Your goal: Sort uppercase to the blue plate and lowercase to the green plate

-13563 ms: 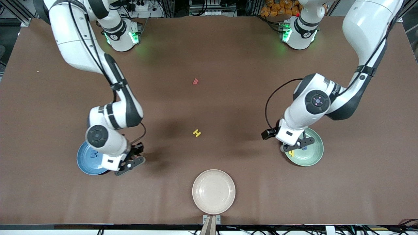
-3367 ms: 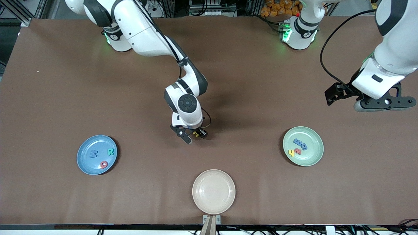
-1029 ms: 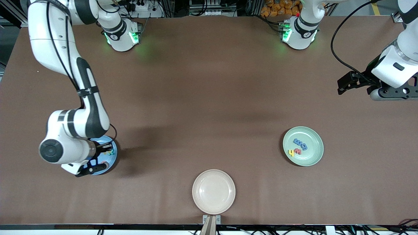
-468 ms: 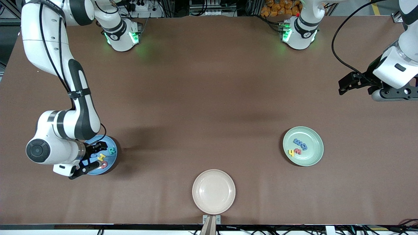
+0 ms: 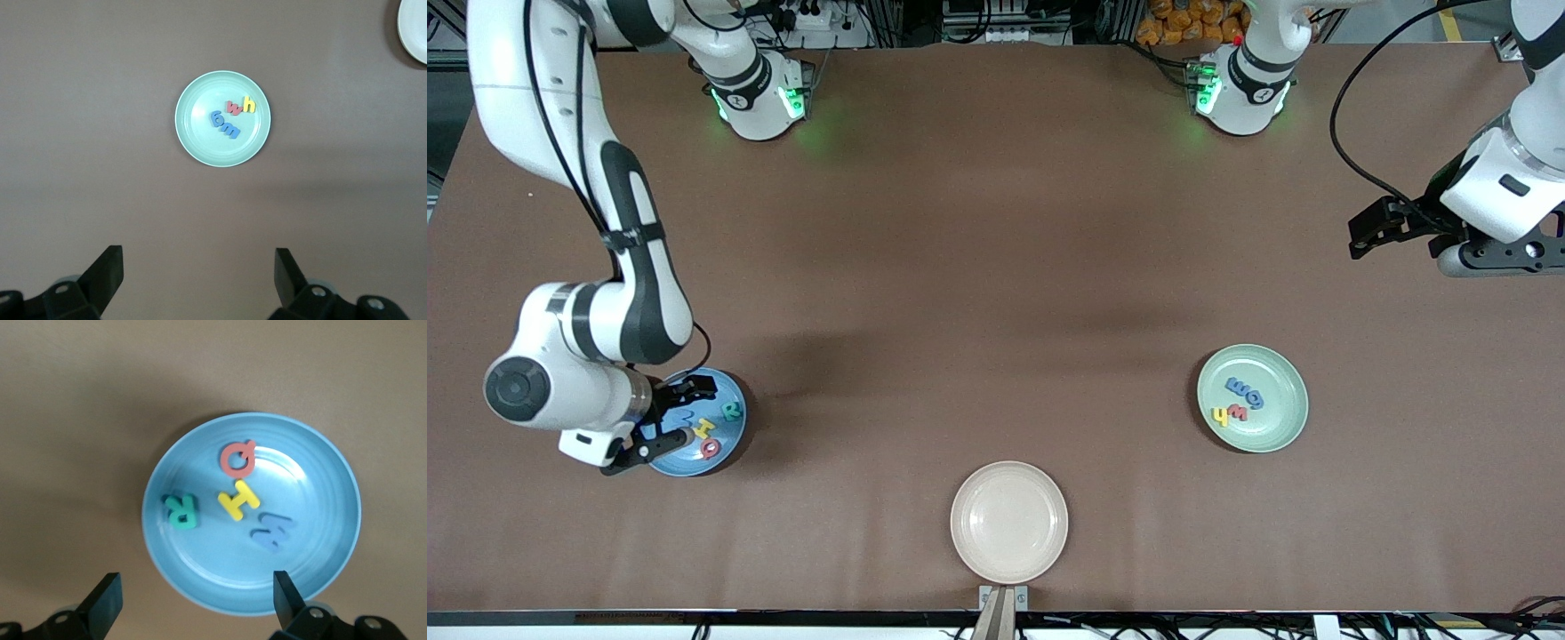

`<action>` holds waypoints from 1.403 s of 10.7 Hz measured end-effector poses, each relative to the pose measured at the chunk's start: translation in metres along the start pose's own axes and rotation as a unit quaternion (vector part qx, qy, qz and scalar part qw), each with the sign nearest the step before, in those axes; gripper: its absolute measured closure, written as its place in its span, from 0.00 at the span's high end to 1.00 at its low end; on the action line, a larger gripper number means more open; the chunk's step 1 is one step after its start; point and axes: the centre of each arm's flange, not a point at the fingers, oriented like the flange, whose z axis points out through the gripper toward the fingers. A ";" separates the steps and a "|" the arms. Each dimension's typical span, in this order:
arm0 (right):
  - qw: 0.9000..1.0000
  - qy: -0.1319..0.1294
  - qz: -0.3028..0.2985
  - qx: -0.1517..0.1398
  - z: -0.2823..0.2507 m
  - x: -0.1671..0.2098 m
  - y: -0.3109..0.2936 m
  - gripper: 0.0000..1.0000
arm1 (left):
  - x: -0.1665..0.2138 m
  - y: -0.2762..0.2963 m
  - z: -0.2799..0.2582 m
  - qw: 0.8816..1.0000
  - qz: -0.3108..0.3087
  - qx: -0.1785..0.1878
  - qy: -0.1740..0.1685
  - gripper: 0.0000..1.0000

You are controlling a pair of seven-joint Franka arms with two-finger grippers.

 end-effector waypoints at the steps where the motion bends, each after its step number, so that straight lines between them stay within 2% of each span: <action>1: 1.000 0.011 0.004 0.004 -0.018 -0.016 -0.006 1.00 | 0.000 0.000 0.000 1.000 0.000 0.000 0.000 1.00; 3: 0.999 0.039 0.005 0.002 -0.068 -0.044 -0.018 1.00 | 0.000 0.000 0.000 1.000 0.000 0.000 0.000 1.00; 6: 0.995 0.094 0.014 -0.013 -0.147 -0.074 -0.028 1.00 | 0.000 0.000 -0.002 1.000 0.001 0.000 0.002 1.00; 8: 0.992 0.116 0.036 -0.024 -0.179 -0.085 -0.029 1.00 | 0.000 0.000 -0.002 1.000 0.001 0.000 0.003 1.00; 9: 0.992 0.115 0.051 -0.023 -0.192 -0.090 -0.031 1.00 | 0.000 0.000 -0.003 1.000 0.001 0.000 0.003 1.00; 12: 0.993 0.084 0.087 -0.010 -0.261 -0.111 -0.046 1.00 | 0.000 0.000 -0.004 1.000 0.000 0.000 0.004 1.00; 15: 0.992 0.078 0.103 -0.010 -0.322 -0.139 -0.048 1.00 | 0.001 0.000 -0.010 1.000 0.000 -0.001 0.011 1.00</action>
